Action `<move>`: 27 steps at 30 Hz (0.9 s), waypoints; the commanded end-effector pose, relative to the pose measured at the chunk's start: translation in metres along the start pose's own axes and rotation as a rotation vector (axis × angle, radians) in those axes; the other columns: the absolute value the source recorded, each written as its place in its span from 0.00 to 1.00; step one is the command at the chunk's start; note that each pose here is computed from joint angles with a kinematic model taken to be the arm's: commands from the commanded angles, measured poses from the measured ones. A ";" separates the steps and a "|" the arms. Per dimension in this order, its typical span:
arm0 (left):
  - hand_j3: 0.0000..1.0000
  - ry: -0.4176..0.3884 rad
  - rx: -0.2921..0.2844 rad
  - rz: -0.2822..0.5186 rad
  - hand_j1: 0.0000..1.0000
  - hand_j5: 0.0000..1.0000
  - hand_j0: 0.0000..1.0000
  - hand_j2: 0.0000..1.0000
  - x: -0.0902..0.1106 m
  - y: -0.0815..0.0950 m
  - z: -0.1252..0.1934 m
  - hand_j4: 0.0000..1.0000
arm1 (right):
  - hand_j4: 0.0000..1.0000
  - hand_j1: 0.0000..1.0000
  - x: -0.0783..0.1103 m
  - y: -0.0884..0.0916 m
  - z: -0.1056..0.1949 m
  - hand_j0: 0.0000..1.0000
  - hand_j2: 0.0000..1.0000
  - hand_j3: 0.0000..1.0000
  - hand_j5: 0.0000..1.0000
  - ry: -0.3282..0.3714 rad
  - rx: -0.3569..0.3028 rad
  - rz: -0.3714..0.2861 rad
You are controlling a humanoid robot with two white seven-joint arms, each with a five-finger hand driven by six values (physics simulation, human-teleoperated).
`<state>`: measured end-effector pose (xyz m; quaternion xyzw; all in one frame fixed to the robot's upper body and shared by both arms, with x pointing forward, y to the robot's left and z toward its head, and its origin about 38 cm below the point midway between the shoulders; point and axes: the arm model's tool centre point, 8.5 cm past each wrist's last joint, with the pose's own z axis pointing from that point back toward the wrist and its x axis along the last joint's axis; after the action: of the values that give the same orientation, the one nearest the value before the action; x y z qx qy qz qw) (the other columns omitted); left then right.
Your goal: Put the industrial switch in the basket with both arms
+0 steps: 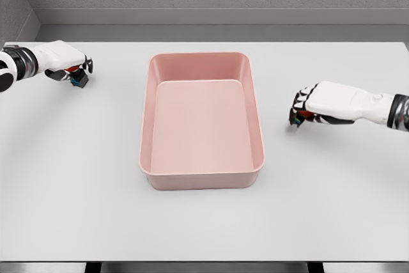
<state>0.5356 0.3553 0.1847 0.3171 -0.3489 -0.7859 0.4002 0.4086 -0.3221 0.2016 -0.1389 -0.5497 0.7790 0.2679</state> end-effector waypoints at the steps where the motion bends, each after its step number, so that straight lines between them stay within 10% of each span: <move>1: 0.54 -0.003 0.001 -0.002 0.54 0.54 0.54 0.54 0.000 0.000 0.000 0.54 | 0.49 0.49 -0.001 -0.007 0.005 0.49 0.49 0.49 0.49 0.006 -0.016 0.005; 12: 0.51 -0.065 0.012 -0.023 0.51 0.51 0.51 0.51 0.007 0.005 0.002 0.51 | 0.49 0.49 0.002 -0.025 0.004 0.49 0.49 0.49 0.49 -0.005 -0.057 0.034; 27: 0.50 -0.234 0.125 -0.049 0.50 0.50 0.50 0.50 0.028 0.057 0.023 0.50 | 0.49 0.49 0.007 -0.051 0.005 0.49 0.49 0.49 0.49 -0.026 -0.114 0.061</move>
<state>0.5313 0.3162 0.2377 0.2692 -0.4255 -0.8027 0.3195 0.4149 -0.3100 0.2494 -0.1630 -0.5878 0.7588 0.2285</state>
